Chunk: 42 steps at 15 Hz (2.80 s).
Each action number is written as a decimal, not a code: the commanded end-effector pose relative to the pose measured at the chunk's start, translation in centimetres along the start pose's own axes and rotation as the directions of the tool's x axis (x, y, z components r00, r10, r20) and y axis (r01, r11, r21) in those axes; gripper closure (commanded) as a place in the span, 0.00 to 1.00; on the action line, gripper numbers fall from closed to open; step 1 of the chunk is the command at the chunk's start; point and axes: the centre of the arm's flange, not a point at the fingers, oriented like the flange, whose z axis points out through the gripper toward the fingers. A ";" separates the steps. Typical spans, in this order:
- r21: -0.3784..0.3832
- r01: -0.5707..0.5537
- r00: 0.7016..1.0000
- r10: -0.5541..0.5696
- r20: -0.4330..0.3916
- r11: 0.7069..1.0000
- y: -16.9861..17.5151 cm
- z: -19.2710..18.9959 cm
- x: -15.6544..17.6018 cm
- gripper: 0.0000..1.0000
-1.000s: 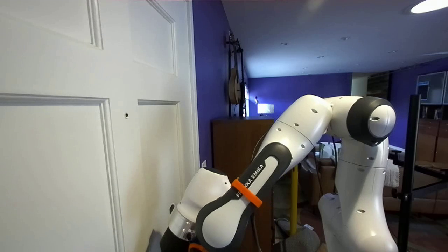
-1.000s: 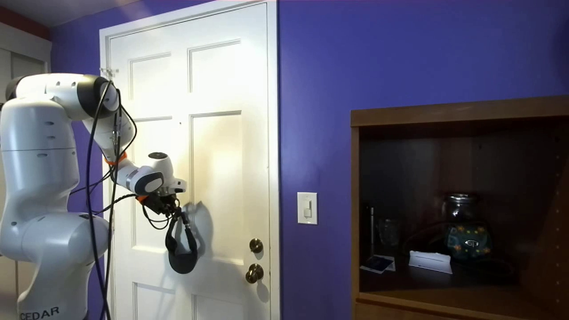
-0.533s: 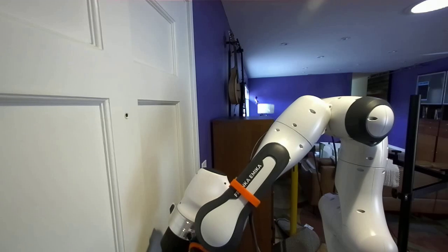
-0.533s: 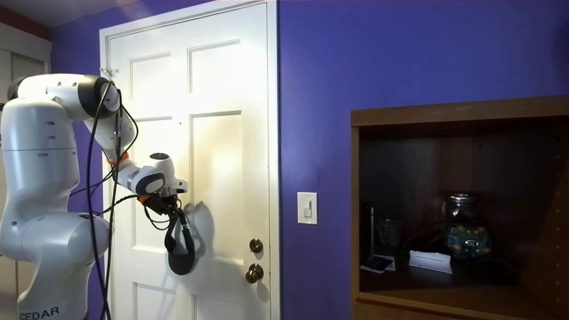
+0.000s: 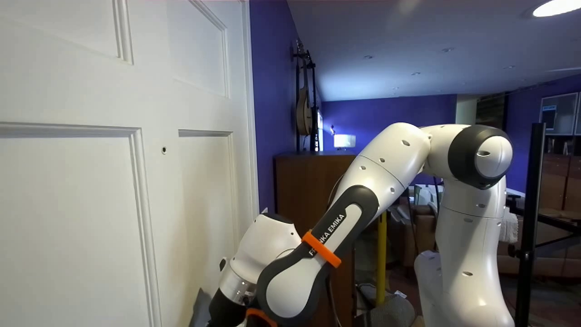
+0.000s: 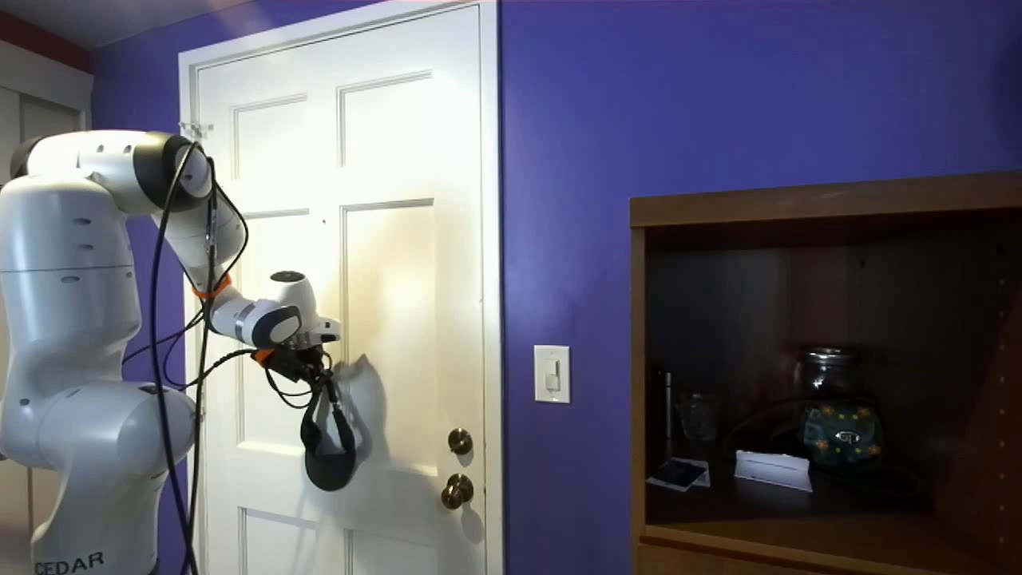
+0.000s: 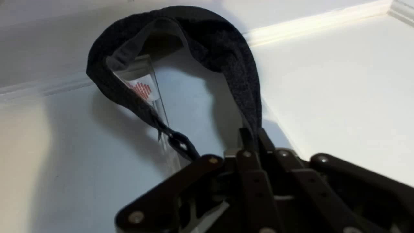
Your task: Take the hat off of the door and put it on the cabinet
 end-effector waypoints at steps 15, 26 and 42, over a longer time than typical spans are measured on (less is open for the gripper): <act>-0.074 0.012 0.993 -0.021 -0.112 0.997 -1.3 -8.2 1.4 0.98; -0.063 -0.038 0.988 0.028 -0.150 0.997 0.0 -9.8 2.0 0.94; -0.198 -0.339 0.860 0.216 -0.463 0.920 10.0 -20.5 8.1 0.98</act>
